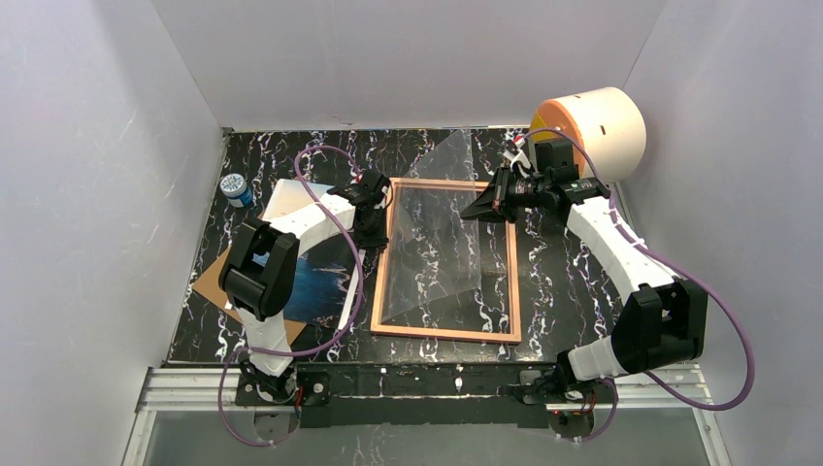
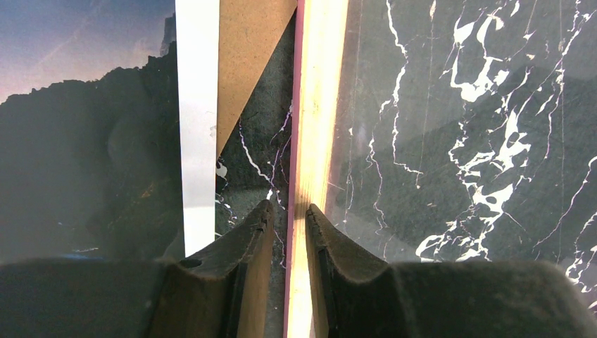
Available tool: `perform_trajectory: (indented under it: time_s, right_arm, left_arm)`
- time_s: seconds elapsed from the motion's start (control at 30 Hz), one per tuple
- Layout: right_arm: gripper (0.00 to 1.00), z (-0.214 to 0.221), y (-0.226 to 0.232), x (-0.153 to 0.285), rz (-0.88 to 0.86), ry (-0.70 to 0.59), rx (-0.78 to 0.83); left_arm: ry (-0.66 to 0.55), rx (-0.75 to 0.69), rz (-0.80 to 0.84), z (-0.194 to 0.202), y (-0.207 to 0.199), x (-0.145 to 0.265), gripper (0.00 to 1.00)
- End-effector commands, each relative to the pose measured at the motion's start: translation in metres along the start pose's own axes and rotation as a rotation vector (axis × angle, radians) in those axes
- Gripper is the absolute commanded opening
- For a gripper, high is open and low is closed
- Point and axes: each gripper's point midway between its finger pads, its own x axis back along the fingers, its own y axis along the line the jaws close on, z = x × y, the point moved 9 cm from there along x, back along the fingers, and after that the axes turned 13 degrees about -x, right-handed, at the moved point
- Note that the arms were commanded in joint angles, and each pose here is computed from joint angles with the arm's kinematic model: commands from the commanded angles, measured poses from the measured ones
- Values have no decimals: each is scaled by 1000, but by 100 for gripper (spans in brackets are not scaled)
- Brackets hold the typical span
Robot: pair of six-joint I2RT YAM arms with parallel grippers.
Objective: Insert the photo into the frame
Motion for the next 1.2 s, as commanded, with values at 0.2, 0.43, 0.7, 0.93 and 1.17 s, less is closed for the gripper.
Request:
perform_trajectory:
  time_s: [0.2,0.43,0.7,0.93,1.17]
  right_arm:
    - [1,0,-4,-4,-32,15,-8]
    - [1,9,-26,-7,14,22,-8]
    - [1,17,-37,-4,50,-8,-20]
    - [30,17,-41,1,95,-63,14]
    - [43,12,-41,-3,56,-46,34]
  left_arm:
    - [59,-1,-42,9,5,-14,21]
    - [62,-3,-40,9,5,-16,21]
    - [63,-1,-49,9,6,-17,21]
    - [61,-1,-55,7,6,-17,21]
    - [66,0,-55,7,6,-17,21]
